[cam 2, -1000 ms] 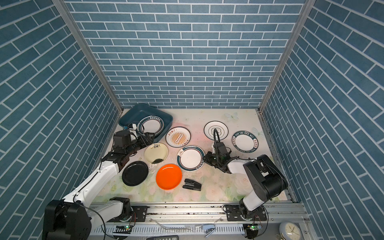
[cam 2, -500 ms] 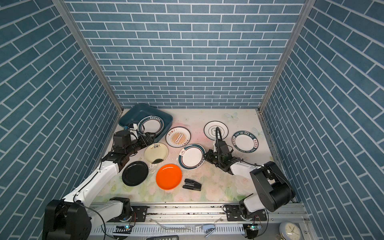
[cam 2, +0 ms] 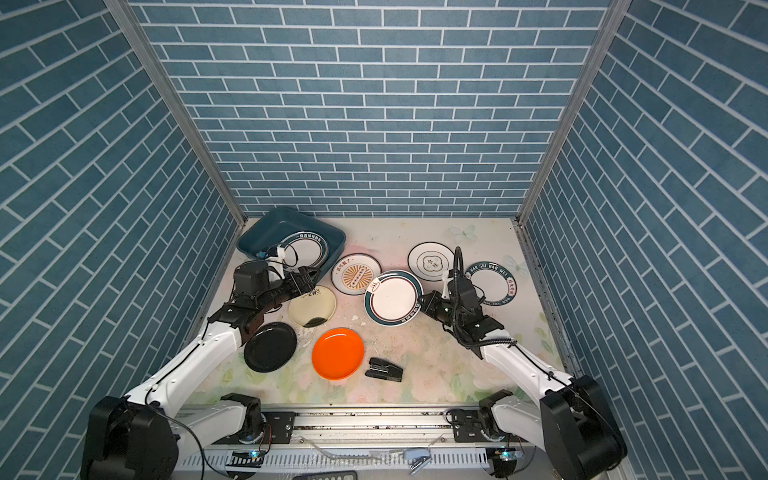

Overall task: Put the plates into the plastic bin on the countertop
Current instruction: 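Grasp the teal-rimmed plate rim with the right gripper and lift it upright, then hold the upright plate toward the left gripper while the left gripper grasps it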

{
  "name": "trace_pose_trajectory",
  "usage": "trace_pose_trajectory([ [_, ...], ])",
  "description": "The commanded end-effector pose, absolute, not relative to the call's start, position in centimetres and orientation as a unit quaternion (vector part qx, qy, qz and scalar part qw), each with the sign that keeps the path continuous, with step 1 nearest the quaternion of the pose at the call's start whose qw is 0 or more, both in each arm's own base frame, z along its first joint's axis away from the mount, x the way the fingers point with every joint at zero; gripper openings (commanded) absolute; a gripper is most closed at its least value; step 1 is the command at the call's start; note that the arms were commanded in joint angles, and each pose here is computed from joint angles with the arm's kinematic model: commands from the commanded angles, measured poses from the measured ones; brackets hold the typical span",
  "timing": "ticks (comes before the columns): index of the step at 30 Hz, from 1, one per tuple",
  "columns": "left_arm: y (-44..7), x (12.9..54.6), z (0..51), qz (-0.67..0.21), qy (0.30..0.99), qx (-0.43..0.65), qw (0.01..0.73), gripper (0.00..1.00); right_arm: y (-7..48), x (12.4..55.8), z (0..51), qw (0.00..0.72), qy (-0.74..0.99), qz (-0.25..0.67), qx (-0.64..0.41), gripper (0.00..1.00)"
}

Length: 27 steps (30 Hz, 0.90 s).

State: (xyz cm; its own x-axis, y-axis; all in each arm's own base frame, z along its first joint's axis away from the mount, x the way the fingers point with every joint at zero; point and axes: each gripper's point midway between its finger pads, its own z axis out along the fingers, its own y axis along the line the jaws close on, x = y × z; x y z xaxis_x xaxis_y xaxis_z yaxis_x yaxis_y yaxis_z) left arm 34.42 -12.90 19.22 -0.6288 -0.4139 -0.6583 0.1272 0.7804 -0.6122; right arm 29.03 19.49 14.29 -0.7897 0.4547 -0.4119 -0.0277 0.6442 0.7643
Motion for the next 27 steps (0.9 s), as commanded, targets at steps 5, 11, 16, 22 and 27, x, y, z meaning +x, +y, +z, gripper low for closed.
trace_pose_trajectory([
  [5,-17.1,35.0,21.0,-0.362,0.829,-0.049,0.424,0.93,19.6,30.9,19.0,0.325,0.815,0.459,0.141,0.00],
  [11,-19.4,35.3,20.7,-0.397,0.825,-0.038,0.401,0.87,21.9,32.3,20.4,0.299,0.784,0.528,0.133,0.00],
  [16,-21.0,35.2,20.9,-0.408,0.822,-0.028,0.396,0.81,22.6,32.9,20.7,0.291,0.769,0.553,0.133,0.00],
  [22,-23.2,35.3,20.5,-0.428,0.820,-0.017,0.380,0.71,22.7,32.9,20.8,0.290,0.768,0.555,0.132,0.00],
  [27,-25.2,35.6,20.2,-0.444,0.818,-0.009,0.365,0.61,22.6,32.7,21.2,0.296,0.766,0.556,0.129,0.00],
])
